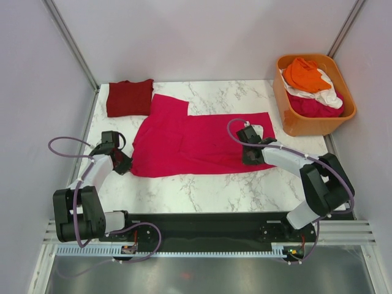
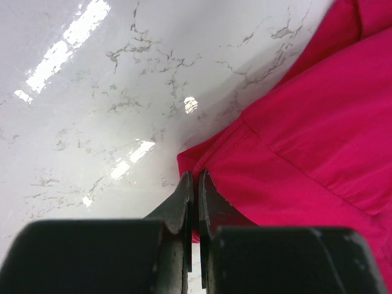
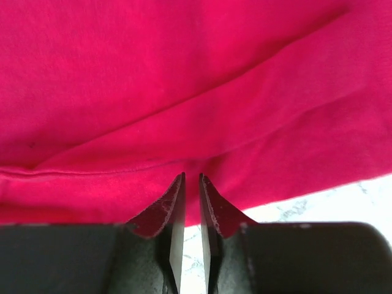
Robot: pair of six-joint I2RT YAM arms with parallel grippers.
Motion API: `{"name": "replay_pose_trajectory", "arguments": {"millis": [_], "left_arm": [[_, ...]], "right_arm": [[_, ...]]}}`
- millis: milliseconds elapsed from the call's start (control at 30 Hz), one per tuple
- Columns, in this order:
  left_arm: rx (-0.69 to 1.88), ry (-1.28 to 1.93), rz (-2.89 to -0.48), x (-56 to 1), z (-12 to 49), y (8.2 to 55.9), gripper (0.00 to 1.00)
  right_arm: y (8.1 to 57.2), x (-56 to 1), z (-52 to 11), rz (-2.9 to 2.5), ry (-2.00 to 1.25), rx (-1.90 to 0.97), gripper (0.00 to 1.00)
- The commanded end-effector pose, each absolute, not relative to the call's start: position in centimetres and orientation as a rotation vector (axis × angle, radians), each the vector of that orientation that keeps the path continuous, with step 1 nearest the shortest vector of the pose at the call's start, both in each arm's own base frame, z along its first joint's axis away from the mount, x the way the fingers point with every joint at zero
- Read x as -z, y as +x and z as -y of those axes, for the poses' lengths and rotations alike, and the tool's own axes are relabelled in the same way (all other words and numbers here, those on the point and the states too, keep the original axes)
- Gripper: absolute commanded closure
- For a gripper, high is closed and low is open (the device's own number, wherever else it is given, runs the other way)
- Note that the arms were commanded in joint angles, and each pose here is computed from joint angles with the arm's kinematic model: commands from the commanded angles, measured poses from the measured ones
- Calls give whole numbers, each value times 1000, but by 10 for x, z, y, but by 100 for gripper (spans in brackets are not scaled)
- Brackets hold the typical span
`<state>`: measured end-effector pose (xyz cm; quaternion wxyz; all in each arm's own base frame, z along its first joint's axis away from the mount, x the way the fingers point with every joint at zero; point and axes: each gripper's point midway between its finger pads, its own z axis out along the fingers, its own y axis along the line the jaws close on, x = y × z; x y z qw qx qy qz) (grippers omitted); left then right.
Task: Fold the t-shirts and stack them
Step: Fold the tshirt
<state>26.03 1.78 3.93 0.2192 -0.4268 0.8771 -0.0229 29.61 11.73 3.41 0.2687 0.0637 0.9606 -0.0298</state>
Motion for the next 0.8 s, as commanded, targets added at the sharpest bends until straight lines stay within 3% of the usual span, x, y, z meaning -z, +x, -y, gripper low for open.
{"name": "replay_pose_trajectory", "arguments": {"millis": [0,200,500,767], "left_arm": [[52,-1170,-2420,-42,-20,259,98],[43,-1172,-2421,-41,-21,258,98],[43,-1170,-2414,-42,-21,258,98],[42,-1170,-2419,-41,-21,257,98]], "right_arm": [[300,-24,-130,-2611,162,19,79],[315,-18,-122,-2598,169,72,79],[388,-24,-111,-2559,332,-24,83],[427,-100,-130,-2408,325,-174,76]]}}
